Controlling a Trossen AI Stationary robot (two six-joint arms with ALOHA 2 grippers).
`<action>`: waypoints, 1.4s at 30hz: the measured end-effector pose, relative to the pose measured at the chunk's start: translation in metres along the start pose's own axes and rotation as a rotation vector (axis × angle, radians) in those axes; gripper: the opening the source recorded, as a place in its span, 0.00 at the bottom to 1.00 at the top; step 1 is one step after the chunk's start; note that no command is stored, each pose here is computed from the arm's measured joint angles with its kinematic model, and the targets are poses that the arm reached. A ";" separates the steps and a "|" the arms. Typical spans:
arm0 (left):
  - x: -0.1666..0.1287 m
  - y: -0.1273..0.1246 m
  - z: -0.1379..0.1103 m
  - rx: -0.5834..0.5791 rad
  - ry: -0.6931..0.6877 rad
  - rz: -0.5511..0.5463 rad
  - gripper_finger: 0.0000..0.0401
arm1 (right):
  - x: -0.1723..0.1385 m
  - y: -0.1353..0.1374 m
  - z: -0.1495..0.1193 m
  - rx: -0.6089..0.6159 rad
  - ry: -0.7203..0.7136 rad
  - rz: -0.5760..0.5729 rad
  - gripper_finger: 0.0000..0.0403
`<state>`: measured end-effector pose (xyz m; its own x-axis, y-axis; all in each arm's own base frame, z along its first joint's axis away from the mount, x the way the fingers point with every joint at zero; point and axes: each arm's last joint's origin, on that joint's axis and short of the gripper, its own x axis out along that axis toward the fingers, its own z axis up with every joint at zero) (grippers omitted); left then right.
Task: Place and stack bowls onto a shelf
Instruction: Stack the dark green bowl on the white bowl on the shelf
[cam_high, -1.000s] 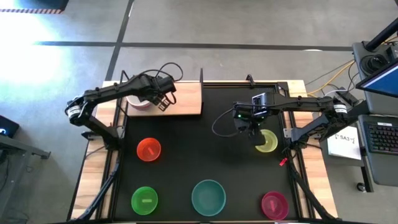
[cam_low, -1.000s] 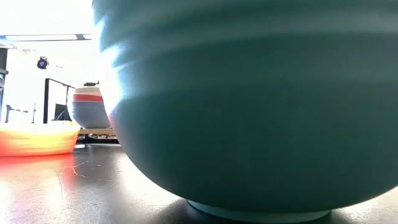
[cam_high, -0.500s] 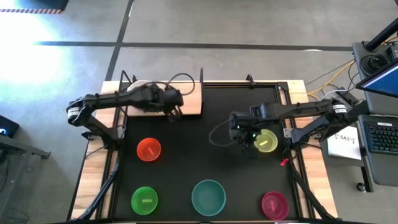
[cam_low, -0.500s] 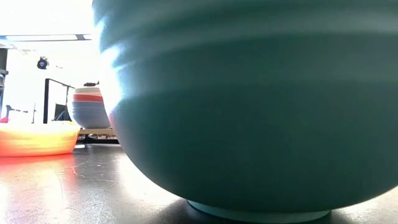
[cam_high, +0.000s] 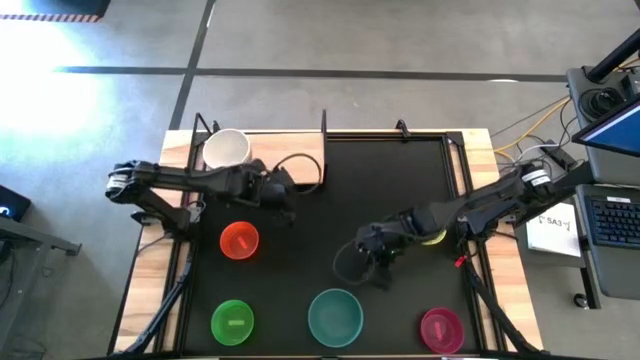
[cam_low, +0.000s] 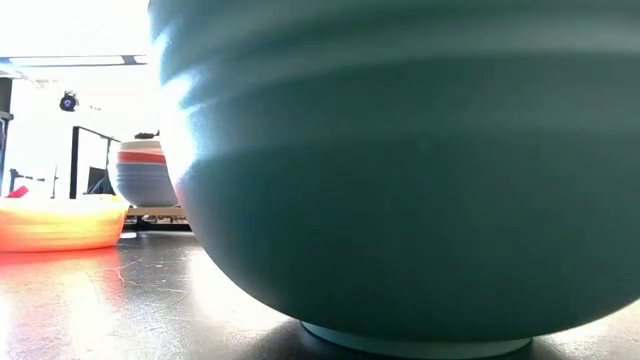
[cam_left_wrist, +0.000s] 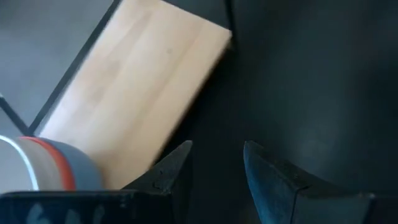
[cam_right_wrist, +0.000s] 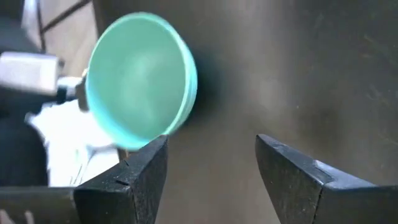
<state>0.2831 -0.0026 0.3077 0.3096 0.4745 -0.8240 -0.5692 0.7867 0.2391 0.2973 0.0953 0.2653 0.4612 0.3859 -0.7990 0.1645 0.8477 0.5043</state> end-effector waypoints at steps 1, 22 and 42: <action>-0.002 -0.004 -0.002 0.005 -0.003 -0.008 0.31 | 0.004 0.003 -0.002 0.014 -0.013 -0.013 0.57; -0.030 -0.043 -0.031 0.057 -0.069 -0.067 0.31 | 0.094 0.021 -0.021 0.122 -0.021 -0.066 0.57; -0.029 -0.043 -0.032 0.061 -0.069 -0.067 0.31 | 0.123 0.011 -0.025 0.037 0.034 -0.099 0.16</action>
<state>0.2747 -0.0631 0.3053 0.3982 0.4448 -0.8022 -0.4991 0.8388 0.2174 0.3342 0.1611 0.1639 0.4115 0.3135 -0.8558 0.2402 0.8685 0.4336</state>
